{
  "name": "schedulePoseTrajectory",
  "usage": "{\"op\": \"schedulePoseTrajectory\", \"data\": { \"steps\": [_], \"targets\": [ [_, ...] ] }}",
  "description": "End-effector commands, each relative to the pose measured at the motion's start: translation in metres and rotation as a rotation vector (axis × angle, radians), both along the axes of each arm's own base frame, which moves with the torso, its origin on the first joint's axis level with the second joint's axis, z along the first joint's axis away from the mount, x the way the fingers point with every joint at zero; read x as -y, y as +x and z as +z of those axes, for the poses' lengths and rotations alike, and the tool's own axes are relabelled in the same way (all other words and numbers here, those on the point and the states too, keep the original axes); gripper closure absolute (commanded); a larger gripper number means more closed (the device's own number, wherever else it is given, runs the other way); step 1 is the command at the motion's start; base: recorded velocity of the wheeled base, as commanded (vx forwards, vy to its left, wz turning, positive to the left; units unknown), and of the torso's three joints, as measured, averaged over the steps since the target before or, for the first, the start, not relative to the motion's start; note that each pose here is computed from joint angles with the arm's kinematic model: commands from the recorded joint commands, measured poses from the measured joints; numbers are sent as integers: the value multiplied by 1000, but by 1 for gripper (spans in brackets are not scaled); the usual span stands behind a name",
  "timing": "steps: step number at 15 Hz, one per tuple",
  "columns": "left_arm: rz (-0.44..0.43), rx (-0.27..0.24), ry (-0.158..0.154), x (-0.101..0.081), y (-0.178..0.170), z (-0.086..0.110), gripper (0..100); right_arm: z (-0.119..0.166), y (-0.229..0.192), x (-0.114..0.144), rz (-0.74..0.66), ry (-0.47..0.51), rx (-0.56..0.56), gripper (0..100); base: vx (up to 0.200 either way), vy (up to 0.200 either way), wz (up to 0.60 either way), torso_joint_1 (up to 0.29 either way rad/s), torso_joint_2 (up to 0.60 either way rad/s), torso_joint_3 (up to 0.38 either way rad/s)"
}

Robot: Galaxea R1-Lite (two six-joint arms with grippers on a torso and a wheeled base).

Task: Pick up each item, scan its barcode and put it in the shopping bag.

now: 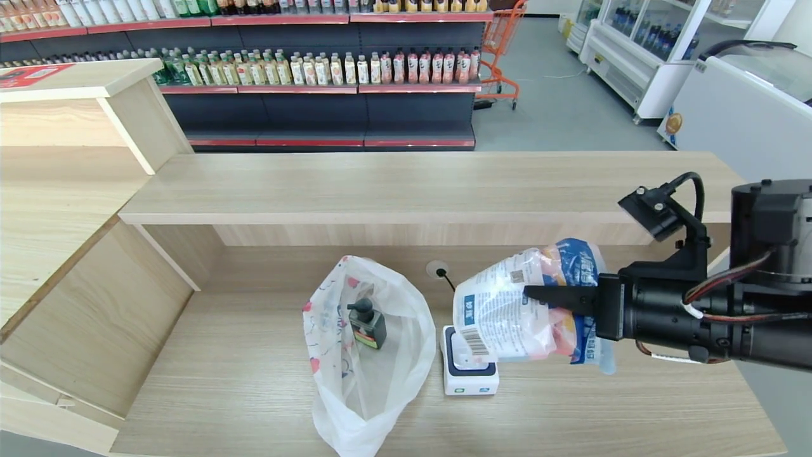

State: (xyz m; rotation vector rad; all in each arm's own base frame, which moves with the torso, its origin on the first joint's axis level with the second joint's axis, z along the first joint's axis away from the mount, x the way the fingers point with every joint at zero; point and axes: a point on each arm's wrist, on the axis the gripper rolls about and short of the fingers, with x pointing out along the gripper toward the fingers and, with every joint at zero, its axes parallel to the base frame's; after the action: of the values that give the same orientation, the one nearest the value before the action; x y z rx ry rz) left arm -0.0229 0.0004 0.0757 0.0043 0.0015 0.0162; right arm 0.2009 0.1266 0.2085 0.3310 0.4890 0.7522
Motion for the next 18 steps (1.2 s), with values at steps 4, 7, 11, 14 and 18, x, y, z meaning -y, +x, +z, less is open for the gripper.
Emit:
{"op": "schedulePoseTrajectory", "data": {
  "steps": [4, 7, 11, 14, 18],
  "targets": [
    [1, 0, 0, 0, 0, 0, 0, -23, -3, -27, -40, -113, -82, 100, 0, 0, 0, 0, 0, 0],
    [1, 0, 0, 0, 0, 0, 0, -49, -1, -46, -52, -172, -187, 100, 0, 0, 0, 0, 0, 0],
    [1, 0, 0, 0, 0, 0, 0, -84, 4, -59, -56, -248, -287, 100, 0, 0, 0, 0, 0, 0],
    [1, 0, 0, 0, 0, 0, 0, -99, 21, -74, -98, -220, -307, 100, 0, 0, 0, 0, 0, 0],
    [1, 0, 0, 0, 0, 0, 0, -116, 40, -98, -88, -223, -302, 100, 0, 0, 0, 0, 0, 0]
  ]
}}
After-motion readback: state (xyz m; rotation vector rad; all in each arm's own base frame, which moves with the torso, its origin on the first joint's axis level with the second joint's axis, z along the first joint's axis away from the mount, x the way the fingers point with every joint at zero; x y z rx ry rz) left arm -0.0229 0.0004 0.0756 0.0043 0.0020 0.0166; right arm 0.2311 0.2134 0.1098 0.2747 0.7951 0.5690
